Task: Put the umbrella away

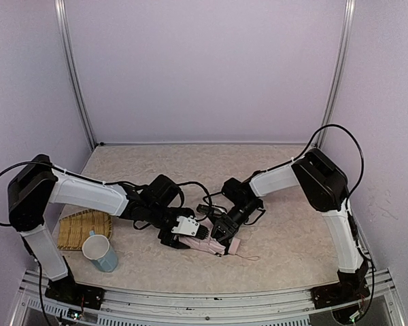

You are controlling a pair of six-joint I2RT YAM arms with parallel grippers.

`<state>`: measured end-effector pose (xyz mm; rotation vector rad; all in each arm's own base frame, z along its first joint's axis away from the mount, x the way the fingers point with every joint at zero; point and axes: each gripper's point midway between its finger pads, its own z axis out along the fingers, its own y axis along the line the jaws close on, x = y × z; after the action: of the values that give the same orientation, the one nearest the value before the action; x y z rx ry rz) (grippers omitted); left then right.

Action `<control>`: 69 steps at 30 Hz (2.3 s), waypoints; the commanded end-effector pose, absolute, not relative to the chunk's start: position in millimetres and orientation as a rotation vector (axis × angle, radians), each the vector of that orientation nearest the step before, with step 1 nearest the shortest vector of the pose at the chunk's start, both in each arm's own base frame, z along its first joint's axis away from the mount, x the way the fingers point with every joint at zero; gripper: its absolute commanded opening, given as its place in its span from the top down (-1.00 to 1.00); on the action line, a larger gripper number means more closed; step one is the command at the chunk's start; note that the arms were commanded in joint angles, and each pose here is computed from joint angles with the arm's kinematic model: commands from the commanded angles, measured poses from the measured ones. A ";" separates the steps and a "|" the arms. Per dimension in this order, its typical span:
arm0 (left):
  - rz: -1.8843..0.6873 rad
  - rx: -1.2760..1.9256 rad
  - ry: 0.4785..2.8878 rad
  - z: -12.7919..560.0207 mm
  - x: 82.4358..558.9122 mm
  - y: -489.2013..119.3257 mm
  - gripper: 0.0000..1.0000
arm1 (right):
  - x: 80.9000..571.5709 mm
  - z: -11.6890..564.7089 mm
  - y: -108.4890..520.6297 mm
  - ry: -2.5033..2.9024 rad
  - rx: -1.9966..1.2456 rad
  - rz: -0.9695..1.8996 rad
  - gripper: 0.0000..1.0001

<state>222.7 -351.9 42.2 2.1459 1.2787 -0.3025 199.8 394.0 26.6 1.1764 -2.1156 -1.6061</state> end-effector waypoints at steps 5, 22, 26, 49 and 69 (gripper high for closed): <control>-0.545 2.105 1.530 24.5 230.1 -344.4 -0.09 | 214.8 -48.4 371.7 -2.371 1.123 -1.230 0.89; -0.541 2.379 1.793 -33.4 198.2 -318.8 0.66 | 270.3 30.8 336.6 -2.944 1.431 -1.035 -0.26; -0.544 2.381 1.795 -33.4 198.5 -319.3 0.68 | 278.7 59.9 313.3 -3.089 1.541 -0.875 -0.26; -0.649 2.353 1.853 -29.5 203.9 -320.3 0.71 | 229.4 59.2 358.3 -2.795 2.634 -0.417 -1.00; -0.702 2.289 1.883 -21.2 216.4 -321.6 0.64 | 209.9 27.5 340.9 -2.849 2.476 -0.547 -0.81</control>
<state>252.8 -368.9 34.5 2.1280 1.6180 -0.6807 222.2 361.8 34.6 2.6040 -2.8086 -0.5336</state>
